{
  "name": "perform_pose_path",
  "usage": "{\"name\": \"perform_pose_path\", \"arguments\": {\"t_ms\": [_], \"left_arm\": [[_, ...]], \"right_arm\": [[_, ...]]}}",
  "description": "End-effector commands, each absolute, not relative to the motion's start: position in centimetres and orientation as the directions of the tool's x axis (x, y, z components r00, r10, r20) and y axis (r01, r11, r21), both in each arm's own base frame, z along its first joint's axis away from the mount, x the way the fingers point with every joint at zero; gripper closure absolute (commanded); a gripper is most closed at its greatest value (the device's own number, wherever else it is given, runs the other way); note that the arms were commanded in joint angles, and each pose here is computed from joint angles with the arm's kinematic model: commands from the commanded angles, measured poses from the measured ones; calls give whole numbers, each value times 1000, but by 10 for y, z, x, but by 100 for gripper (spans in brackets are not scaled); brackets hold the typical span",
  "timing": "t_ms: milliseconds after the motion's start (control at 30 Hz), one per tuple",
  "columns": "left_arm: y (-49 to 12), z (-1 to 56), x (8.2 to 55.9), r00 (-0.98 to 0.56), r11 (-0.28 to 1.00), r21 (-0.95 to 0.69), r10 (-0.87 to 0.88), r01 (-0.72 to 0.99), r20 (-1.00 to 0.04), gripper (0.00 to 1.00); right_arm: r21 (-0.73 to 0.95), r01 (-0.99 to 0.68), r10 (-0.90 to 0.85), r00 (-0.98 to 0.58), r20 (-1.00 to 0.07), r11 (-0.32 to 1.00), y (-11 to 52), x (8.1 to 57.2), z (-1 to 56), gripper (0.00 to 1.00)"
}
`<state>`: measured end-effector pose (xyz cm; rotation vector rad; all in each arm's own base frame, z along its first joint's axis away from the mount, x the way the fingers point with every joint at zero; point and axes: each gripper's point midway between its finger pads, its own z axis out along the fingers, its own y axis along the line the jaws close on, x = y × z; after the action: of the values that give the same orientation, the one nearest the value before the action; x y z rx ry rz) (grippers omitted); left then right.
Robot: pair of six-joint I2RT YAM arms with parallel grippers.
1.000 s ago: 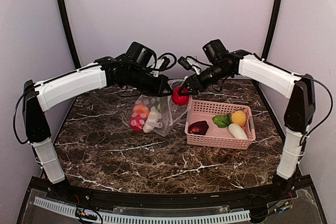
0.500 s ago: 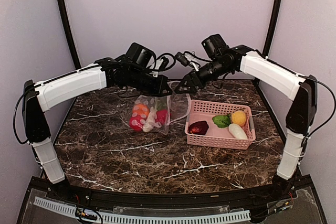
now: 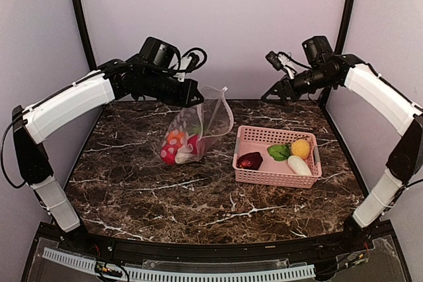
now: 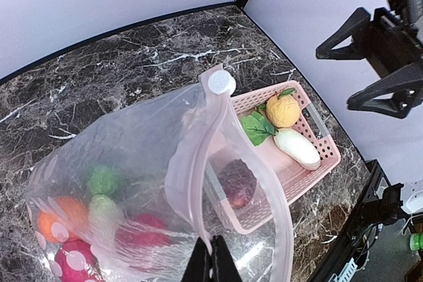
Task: Place the food in the zip-top bag and seal the zipper
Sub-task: Place the fake fruit in the zipper food storage bag, then pick up the fake vegetable from the bin.
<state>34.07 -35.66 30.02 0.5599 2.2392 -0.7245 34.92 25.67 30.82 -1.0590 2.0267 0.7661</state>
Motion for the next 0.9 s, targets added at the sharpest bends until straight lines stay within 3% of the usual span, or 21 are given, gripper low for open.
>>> {"name": "perform_pose_path", "arguments": {"t_ms": [0,67,467,867], "left_arm": [[-361,275,331,-716,730,-360,248,581,-652,99],[-369,265,326,-742,710,-398,260,581,-618,99],[-372,271,332,-718,708,-386,245,592,-652,99],[-373,263,333,-712,708,-377,252,597,-655,99]], "right_arm": [[115,-829,-527,-449,-721,548,226,347,265,29],[86,-818,-559,-462,-689,569,213,342,252,29],[57,-781,-687,-578,-440,622,161,304,168,32],[66,-716,-688,-689,-229,695,131,284,111,36]]}}
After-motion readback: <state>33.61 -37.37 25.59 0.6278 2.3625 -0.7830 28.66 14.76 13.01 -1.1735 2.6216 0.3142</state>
